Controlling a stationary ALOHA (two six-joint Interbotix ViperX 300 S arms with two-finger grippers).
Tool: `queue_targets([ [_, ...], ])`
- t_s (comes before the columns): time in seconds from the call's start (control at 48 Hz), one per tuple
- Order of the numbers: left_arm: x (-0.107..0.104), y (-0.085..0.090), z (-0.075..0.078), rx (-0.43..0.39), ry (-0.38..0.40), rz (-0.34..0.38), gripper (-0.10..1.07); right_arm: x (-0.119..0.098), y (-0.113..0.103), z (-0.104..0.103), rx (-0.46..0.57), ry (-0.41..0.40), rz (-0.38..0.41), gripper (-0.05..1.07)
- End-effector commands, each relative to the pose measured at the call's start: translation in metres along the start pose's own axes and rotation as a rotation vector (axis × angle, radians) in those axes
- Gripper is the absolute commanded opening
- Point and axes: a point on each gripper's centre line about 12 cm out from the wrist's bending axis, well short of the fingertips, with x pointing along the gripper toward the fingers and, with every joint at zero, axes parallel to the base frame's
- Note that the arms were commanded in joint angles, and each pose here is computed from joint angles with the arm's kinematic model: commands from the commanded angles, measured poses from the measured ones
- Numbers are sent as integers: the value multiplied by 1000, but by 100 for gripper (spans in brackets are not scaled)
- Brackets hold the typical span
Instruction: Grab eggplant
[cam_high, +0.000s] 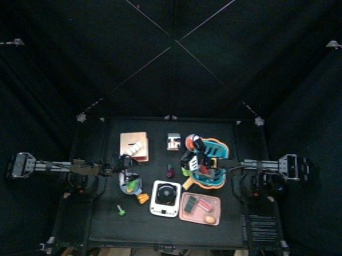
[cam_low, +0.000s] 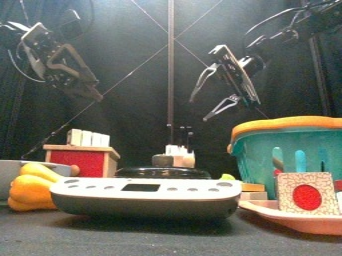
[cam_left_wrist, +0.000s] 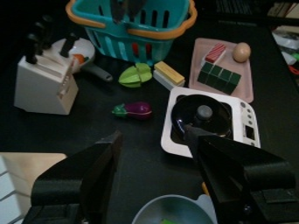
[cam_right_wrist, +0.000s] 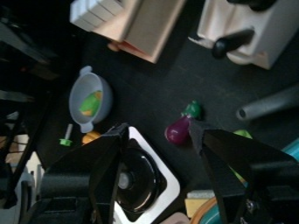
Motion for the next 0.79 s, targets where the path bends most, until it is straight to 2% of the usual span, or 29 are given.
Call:
queue_targets([
  [0.0, -12, 3, 8, 5, -67, 6, 93, -1, 16, 3, 37, 19, -28, 91],
  [0.208, -22, 0, -8, -15, -82, -15, 93, 28, 35, -9, 67, 99, -102, 91],
  [0.292, -23, -1, -8, -24, -88, -22, 93, 44, 41, -14, 60, 122, -129, 92],
  [0.479, -22, -4, -14, -45, -85, -42, 93, 76, 33, -18, 52, 163, -259, 93],
  [0.646, -23, -8, -13, -46, -89, -62, 93, 89, 27, -22, 45, 191, -352, 96],
  [0.771, -23, -8, -15, -44, -87, -64, 93, 94, 25, -23, 37, 199, -391, 98],
])
